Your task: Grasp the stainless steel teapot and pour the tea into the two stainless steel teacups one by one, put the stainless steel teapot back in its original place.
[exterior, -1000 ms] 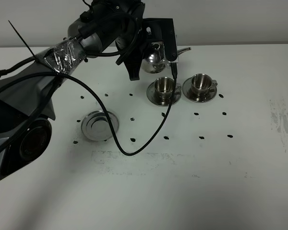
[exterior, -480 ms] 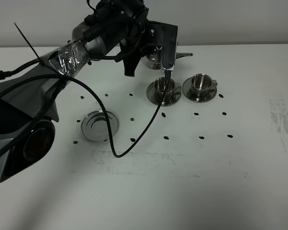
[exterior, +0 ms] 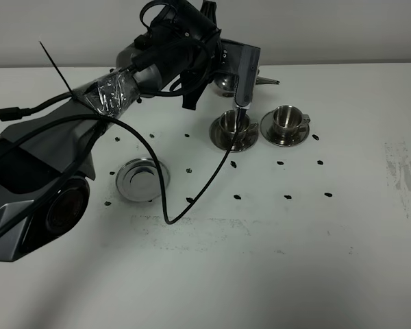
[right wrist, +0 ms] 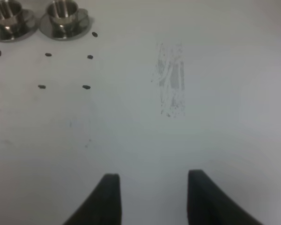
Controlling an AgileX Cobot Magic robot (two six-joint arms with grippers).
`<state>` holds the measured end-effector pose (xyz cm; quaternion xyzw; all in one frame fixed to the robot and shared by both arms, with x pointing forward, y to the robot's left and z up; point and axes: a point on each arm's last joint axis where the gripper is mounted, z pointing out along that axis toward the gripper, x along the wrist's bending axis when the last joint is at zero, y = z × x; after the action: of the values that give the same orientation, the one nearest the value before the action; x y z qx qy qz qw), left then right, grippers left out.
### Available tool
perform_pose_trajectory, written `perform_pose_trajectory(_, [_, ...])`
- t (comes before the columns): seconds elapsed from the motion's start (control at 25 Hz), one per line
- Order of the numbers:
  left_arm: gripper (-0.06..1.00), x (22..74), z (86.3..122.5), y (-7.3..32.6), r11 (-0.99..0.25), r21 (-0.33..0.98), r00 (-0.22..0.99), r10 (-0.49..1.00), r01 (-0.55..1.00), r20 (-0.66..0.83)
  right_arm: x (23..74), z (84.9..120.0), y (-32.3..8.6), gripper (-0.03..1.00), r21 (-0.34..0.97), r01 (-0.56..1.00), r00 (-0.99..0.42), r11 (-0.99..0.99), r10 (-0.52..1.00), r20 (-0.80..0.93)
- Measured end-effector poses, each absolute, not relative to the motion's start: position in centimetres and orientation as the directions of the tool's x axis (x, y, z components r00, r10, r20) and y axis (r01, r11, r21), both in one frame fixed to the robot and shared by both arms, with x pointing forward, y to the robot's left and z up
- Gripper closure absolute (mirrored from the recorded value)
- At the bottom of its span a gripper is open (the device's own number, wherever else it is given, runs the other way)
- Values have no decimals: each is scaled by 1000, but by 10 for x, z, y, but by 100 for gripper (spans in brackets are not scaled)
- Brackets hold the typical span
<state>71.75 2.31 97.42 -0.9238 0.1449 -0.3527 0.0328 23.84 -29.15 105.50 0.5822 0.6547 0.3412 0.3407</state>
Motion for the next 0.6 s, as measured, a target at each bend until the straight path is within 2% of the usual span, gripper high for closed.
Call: perform_pose_trajectory(0.6, [77,714,970,9,-895,-287,628,-444,-341,639,238,1055,-292,64,843,530,-90,89,995,-49])
